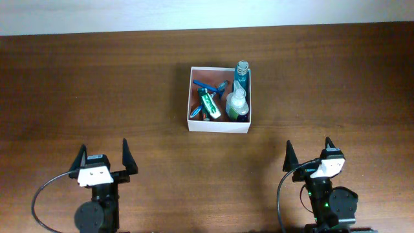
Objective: Pack container
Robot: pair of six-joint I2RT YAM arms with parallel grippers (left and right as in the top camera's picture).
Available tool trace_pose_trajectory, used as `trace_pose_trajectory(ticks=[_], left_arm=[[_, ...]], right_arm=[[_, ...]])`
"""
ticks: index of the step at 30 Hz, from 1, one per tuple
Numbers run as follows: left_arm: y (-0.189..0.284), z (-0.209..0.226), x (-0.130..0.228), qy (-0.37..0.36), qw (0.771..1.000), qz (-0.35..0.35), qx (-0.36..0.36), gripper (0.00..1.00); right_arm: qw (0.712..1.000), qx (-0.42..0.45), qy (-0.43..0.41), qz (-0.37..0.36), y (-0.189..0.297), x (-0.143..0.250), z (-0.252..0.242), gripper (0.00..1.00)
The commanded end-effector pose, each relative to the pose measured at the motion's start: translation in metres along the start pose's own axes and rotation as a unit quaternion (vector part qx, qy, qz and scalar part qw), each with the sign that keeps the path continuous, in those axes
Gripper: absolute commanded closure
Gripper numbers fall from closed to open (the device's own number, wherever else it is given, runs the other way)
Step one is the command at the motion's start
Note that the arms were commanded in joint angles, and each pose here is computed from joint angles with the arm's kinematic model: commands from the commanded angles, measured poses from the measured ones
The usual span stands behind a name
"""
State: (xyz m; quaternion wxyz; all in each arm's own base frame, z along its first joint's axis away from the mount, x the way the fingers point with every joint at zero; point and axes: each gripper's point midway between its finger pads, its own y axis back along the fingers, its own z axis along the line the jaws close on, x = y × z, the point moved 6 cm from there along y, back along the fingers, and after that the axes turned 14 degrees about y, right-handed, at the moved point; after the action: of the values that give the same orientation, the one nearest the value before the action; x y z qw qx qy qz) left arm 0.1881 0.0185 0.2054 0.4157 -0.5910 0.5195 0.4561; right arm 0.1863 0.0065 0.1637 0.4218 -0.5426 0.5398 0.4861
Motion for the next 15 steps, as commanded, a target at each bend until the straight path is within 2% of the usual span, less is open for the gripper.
trace_pose_trajectory(ticks=[1, 15], left_arm=[[0.004, 0.001, -0.004, -0.005, 1.0, -0.021, -0.003, 0.01], [0.01, -0.002, -0.016, -0.003, 0.998, -0.06, 0.007, 0.01]], right_arm=[[1.0, -0.005, 0.004, 0.001, 0.0, 0.002, 0.002, 0.02], [1.0, -0.005, 0.004, 0.001, 0.0, 0.002, 0.002, 0.02]])
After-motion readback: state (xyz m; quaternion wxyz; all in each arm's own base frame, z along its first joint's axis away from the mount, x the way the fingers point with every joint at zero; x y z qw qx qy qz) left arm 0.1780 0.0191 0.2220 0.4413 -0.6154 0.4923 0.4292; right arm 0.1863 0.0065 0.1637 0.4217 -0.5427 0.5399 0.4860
